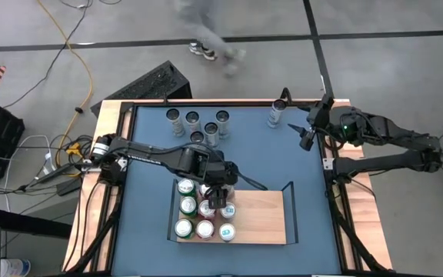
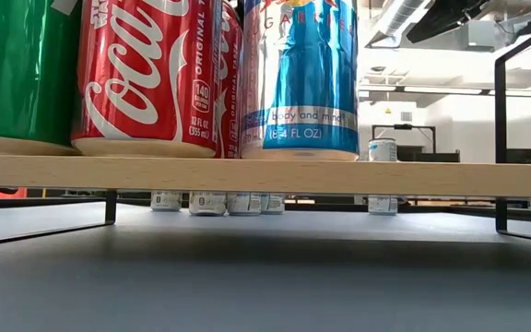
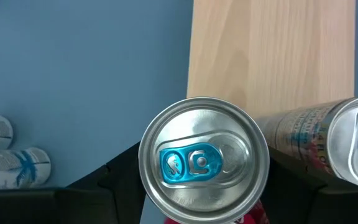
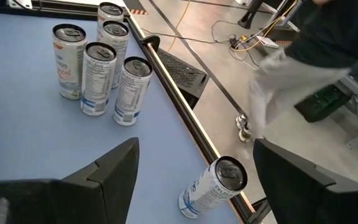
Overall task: Place canned beverage on shelf
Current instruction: Put the blue soda can on the shelf aligned with the other blue soda cans
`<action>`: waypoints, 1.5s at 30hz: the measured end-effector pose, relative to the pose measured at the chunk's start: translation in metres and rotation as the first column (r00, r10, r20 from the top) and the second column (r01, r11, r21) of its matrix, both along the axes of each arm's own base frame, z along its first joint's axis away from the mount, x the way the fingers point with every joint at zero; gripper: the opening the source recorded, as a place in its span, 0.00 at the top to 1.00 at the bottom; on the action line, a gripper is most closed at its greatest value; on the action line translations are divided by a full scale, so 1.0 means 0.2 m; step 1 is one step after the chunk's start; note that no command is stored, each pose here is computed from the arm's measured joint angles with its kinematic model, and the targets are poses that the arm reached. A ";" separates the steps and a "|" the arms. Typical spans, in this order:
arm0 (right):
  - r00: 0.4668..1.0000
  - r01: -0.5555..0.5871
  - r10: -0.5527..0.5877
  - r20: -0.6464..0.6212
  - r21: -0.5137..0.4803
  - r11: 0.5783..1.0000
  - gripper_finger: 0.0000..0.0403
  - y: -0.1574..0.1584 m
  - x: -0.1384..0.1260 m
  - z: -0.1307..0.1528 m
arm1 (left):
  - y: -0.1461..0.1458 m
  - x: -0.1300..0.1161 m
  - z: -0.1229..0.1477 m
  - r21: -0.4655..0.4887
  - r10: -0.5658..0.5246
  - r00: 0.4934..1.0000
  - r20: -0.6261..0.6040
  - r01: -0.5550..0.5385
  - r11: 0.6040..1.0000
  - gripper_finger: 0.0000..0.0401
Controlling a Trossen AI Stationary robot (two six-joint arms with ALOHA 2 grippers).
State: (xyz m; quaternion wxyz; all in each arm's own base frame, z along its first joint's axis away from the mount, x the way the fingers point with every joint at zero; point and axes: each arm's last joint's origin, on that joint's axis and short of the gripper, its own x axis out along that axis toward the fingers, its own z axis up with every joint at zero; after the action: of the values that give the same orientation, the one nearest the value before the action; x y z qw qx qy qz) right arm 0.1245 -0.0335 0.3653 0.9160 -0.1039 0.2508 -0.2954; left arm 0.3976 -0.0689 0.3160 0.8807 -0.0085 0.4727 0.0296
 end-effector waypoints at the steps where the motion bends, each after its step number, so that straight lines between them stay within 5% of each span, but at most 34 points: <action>1: 1.000 0.000 0.000 0.000 0.000 1.000 0.24 0.00 0.00 0.00 | 0.00 0.01 -0.01 0.000 -0.001 1.000 -0.005 0.001 1.000 0.42; 45: 1.000 -0.001 0.001 -0.003 0.001 1.000 0.24 0.00 0.00 0.00 | -0.03 0.05 -0.06 0.049 -0.068 0.998 0.001 0.068 0.996 0.43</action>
State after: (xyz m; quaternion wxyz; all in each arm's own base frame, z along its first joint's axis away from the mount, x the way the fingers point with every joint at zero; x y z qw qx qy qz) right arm 0.1245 -0.0335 0.3651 0.9158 -0.1040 0.2521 -0.2948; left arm 0.4081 -0.0744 0.3038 0.8818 0.0293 0.4705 0.0113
